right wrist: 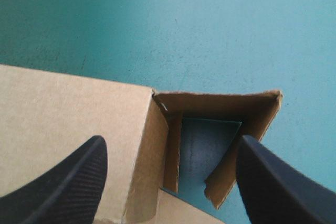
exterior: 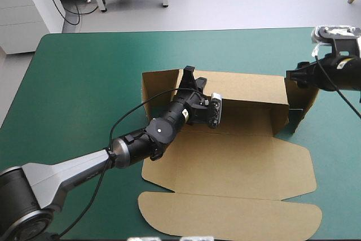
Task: Fold the box
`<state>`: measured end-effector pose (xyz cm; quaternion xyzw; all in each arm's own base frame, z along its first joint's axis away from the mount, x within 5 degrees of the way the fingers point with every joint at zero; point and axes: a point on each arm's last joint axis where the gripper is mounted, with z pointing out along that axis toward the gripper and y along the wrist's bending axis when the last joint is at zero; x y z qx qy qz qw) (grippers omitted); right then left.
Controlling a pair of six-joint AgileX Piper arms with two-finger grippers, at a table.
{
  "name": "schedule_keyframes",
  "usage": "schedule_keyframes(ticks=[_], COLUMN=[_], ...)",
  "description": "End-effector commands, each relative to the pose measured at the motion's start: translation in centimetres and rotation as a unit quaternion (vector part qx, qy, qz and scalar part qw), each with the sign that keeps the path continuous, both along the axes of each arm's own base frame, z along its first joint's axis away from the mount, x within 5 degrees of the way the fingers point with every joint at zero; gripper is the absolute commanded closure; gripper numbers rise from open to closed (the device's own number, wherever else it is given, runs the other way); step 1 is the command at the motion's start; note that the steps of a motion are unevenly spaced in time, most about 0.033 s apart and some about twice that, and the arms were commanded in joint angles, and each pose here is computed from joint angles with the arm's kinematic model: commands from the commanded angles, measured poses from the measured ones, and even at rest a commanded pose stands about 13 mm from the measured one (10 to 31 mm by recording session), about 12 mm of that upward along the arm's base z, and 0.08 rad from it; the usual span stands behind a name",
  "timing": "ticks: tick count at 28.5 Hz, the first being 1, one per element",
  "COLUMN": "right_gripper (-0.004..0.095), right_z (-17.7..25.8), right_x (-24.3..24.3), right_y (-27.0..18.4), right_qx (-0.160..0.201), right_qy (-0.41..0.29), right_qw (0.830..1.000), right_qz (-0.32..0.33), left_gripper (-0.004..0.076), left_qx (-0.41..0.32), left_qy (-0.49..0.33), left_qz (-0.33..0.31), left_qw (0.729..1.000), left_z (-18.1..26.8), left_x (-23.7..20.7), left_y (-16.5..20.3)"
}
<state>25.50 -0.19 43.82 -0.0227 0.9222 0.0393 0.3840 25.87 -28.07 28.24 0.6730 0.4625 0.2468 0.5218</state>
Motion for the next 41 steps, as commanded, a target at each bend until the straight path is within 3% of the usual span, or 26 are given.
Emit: schedule_keyframes(ticks=[1,9,19,26,32,41], right_gripper=[0.0263,0.0263,0.0263,0.0263,0.0263,0.0263], right_z=[2.3,1.3,-1.8,-2.9,-2.8,-6.5], right_x=[1.6,7.3,13.0,13.8,13.5,11.9], right_y=[-0.3,-1.4,-3.0,-3.8,-5.0,-4.9], right_qx=[-0.007,-0.024,0.012,0.003,0.042,0.028], right_qy=[-0.042,-0.001,0.039,0.053,0.049,0.118], right_qw=[0.999,0.999,0.998,0.997,0.996,0.992], right_qz=[-0.005,-0.038,-0.054,-0.057,-0.060,-0.043], left_gripper=[0.0731,0.0731,0.0731,0.0731,0.0731,0.0731], left_qx=[-0.017,-0.034,-0.040,-0.043,-0.065,-0.075], left_qy=[0.027,0.034,0.036,0.037,0.048,0.053], left_qz=[0.028,0.052,0.055,0.059,0.070,0.074], left_qw=[0.999,0.997,0.997,0.997,0.994,0.993], left_z=[-0.6,-0.8,-0.8,-0.8,-0.8,-0.8], left_x=[0.2,0.4,0.4,0.5,0.5,0.5], left_y=[0.3,0.5,0.5,0.5,0.6,0.6])
